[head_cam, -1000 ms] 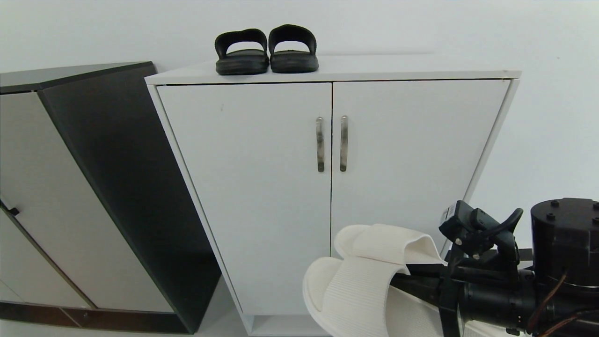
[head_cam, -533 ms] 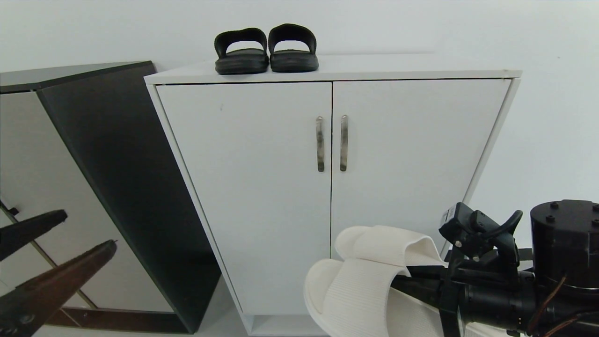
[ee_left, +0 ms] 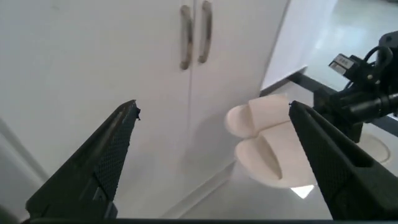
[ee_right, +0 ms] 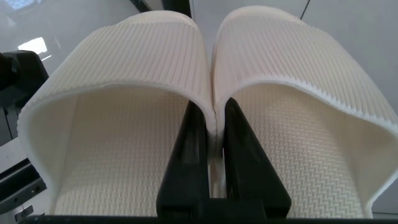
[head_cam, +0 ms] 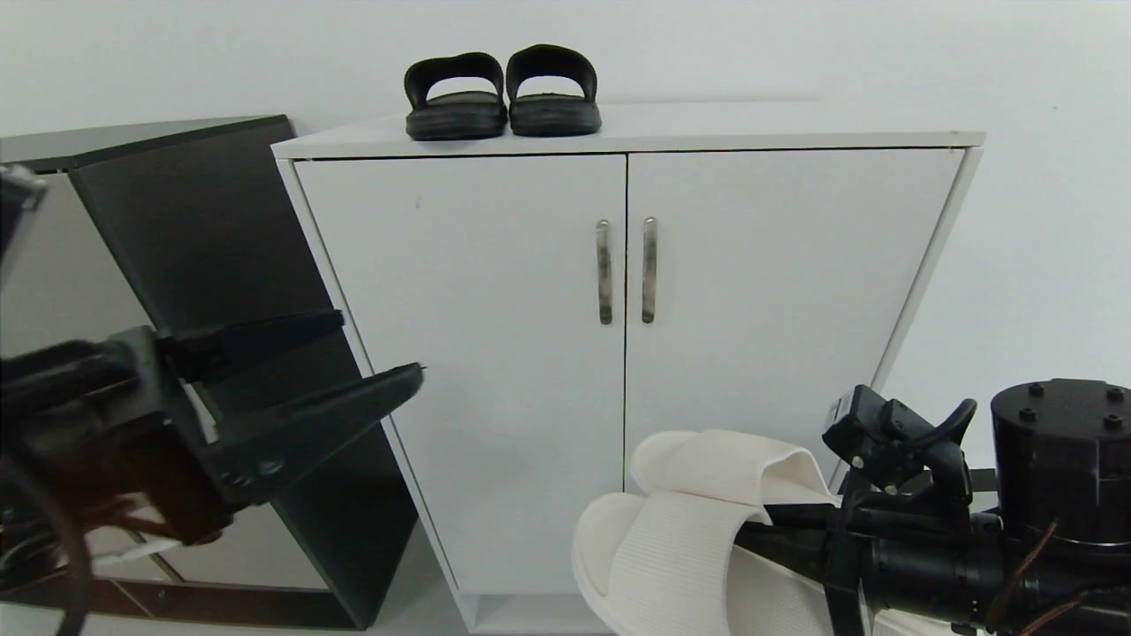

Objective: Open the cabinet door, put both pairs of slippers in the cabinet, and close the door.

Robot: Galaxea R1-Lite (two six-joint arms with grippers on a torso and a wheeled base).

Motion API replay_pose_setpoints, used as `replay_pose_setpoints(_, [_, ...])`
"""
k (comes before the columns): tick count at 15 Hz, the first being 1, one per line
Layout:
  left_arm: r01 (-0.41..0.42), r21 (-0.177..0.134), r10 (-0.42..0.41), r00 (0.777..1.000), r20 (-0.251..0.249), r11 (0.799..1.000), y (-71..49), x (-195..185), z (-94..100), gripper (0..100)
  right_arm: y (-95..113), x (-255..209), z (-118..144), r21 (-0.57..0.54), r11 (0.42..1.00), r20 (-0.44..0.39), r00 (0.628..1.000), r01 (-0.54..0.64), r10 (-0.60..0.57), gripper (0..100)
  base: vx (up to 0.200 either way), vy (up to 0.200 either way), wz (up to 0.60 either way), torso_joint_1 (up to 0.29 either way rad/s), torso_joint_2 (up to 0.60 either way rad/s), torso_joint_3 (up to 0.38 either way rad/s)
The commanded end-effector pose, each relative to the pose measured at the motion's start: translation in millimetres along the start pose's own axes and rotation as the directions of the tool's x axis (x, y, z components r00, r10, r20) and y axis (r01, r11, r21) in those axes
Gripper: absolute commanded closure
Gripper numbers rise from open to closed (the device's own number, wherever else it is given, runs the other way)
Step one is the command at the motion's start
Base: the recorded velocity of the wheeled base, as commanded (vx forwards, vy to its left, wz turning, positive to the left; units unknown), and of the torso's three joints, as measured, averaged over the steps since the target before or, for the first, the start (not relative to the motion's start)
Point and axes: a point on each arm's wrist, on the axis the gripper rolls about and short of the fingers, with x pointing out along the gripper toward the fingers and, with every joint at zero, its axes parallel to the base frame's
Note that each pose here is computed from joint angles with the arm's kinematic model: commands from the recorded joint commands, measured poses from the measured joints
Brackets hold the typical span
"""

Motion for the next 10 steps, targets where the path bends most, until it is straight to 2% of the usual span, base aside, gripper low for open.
replay_pose_setpoints(1, [0.057,-0.010,-0.058,0.998,-0.034,0.998,-9.0,45,2.4,0,0,1,-2,0.001,1.000,-0.007,1.000,-0.002,0.002,100,0.000,0.000,0.00,0.000,0.00,0.000])
replay_pose_setpoints(3, [0.119,-0.021,-0.119,0.993,-0.026,0.993,-20.4,63,10.3,0,0,1,-1,0.002,1.000,-0.006,1.000,-0.003,0.003,100,0.000,0.000,0.00,0.000,0.00,0.000])
replay_pose_setpoints(5, [0.166,-0.064,-0.167,0.986,-0.017,0.984,-30.2,84,18.1,0,0,2,-2,0.003,1.000,-0.009,1.000,-0.005,0.005,100,0.000,0.000,0.00,0.000,0.00,0.000])
replay_pose_setpoints(7, [0.181,-0.067,-0.183,0.983,-0.024,0.981,-33.1,103,20.0,0,2,2,-3,0.000,1.000,-0.012,1.000,-0.015,0.015,100,0.000,0.000,0.00,0.000,0.00,0.000])
replay_pose_setpoints(8, [0.197,-0.078,-0.200,0.979,-0.028,0.977,-36.9,114,20.4,0,3,2,-3,-0.001,1.000,-0.012,1.000,-0.018,0.018,100,0.000,0.000,0.00,0.000,0.00,0.000])
replay_pose_setpoints(10, [0.252,-0.124,-0.257,0.966,-0.026,0.960,-40.9,131,23.4,0,3,2,-2,-0.002,1.000,-0.011,1.000,-0.019,0.019,100,0.000,0.000,0.00,0.000,0.00,0.000])
